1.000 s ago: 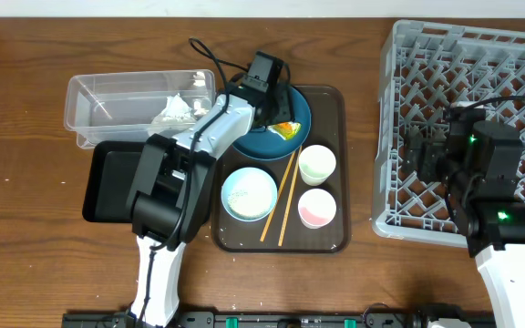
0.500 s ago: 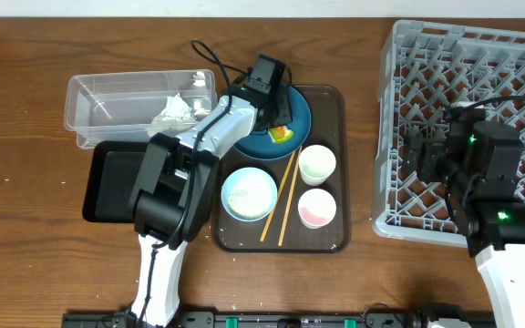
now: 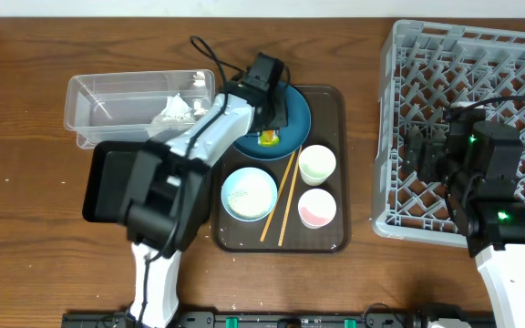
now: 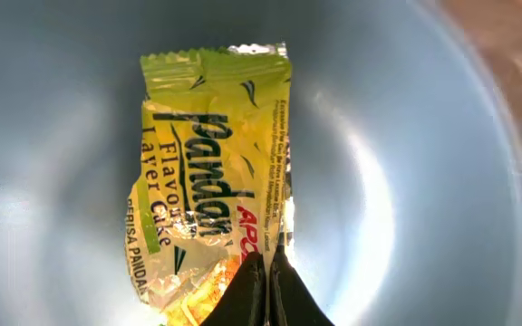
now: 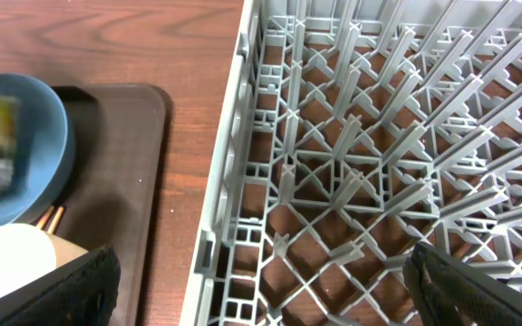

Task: Sort waste into correct bins and load items into the dishwasher rack
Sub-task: 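Carry the yellow wrapper into the clear bin and release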

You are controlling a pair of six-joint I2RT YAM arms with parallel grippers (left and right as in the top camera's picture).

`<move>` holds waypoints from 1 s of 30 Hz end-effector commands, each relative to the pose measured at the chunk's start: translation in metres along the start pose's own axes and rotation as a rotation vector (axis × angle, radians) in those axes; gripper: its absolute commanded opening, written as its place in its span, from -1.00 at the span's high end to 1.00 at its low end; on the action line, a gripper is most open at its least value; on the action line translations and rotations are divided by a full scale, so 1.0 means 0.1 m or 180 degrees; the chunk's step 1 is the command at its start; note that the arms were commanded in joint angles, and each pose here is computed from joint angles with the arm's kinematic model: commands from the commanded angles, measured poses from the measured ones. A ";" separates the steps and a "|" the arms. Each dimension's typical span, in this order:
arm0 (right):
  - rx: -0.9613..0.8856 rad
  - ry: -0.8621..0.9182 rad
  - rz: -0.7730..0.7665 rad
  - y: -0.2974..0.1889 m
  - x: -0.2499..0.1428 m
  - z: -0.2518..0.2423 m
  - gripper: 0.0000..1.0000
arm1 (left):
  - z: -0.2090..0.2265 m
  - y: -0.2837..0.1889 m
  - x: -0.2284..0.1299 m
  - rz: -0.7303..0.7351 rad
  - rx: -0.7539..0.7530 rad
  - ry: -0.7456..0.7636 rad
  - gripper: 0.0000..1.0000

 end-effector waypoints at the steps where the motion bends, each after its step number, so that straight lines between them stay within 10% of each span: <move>1: 0.0005 -0.0026 -0.0066 -0.04 0.08 0.02 -0.98 | 0.00 -0.66 0.35 -0.0614 0.0086 0.0280 0.88; 19: 0.0008 -0.0025 -0.0066 -0.04 0.08 0.02 -0.98 | 1.60 -1.09 0.82 -0.0648 0.0853 -0.0681 0.83; 23: 0.0006 -0.0025 -0.0065 -0.04 0.08 0.02 -0.99 | 1.67 -1.10 0.83 -0.0641 0.0882 -0.0722 0.21; 30: 0.0006 -0.0025 -0.0065 -0.04 0.08 0.02 -0.98 | 1.43 -1.42 0.80 -0.0729 0.0640 -0.0571 -0.08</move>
Point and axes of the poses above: each gripper's point midway between its finger pads, its own y axis out along the fingers, its own z axis along the line the jaws close on, x = y × z, the point moved 5 cm from there along -y, back along the fingers, and after that the axes turned 11 degrees about -y, right-handed, at the moved point
